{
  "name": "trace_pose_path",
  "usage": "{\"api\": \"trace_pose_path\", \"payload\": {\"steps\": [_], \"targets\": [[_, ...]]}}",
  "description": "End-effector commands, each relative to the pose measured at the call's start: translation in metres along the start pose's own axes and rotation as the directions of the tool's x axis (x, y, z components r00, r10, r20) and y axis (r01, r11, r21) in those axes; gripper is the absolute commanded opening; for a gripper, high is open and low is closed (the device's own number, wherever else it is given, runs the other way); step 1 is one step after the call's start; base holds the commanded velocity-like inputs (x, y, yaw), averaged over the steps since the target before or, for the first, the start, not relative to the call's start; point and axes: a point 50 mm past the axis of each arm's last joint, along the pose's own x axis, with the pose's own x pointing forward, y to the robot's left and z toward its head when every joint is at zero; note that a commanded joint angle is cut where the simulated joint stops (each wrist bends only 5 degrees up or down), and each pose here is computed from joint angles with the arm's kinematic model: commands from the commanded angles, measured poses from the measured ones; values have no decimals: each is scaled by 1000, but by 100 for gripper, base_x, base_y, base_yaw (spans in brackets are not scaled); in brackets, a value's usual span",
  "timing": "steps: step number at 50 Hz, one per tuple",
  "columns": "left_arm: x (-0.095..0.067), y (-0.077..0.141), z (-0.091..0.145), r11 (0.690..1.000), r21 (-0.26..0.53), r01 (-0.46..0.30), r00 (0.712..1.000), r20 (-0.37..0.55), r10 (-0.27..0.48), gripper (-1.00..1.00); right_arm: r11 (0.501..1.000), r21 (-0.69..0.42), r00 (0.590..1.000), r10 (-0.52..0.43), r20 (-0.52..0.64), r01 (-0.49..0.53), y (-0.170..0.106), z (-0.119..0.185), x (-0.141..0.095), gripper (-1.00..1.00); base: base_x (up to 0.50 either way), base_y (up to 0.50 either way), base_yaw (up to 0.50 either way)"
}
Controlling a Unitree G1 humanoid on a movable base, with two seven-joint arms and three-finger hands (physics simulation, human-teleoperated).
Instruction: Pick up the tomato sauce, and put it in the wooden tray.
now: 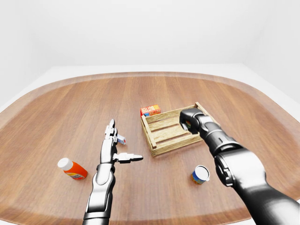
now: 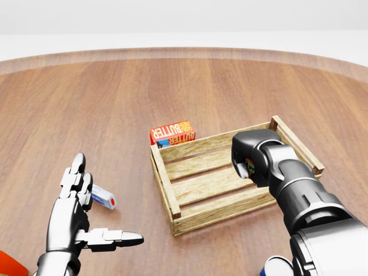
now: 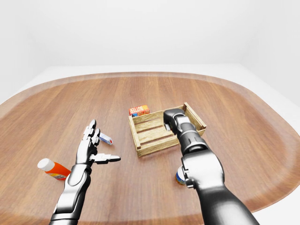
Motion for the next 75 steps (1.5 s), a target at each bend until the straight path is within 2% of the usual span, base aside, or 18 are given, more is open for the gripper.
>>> {"api": "trace_pose_path", "payload": {"steps": [1,11,13,14,15,50,55,65,70,75], "targets": [[0,0,0,1000,-2,0,1000,0,0,100,1000,-16,1000,-25,1,25,-5,1,0,-100,0,0,0],[0,0,0,1000,-2,0,1000,0,0,100,1000,-6,1000,-27,4,27,-5,2,0,-100,0,0,0],[0,0,0,1000,-1,0,1000,0,0,100,999,-13,999,-52,6,52,-6,3,0,-100,0,0,0],[0,0,0,1000,-1,0,1000,0,0,100,997,-6,997,-75,8,75,-7,3,0,-67,0,0,0],[0,0,0,1000,0,0,1000,0,0,100,999,11,999,-53,8,52,-6,3,0,100,0,0,0],[0,0,0,1000,3,0,1000,1,0,100,1000,-3,1000,-27,6,27,6,3,1,100,0,0,0],[0,0,0,1000,3,0,1000,1,0,100,998,-12,998,-56,1,56,-8,1,-1,100,0,0,0],[0,0,0,1000,2,1,1000,0,-1,100,981,-5,981,-192,-24,192,-76,-11,-14,100,0,0,0],[0,0,0,1000,2,0,1000,0,0,100,977,-51,977,-209,-39,207,-84,-15,-17,100,0,0,0],[0,0,0,1000,4,0,1000,-1,0,100,973,-45,973,-229,-40,227,-94,-16,-20,100,0,0,0]]}}
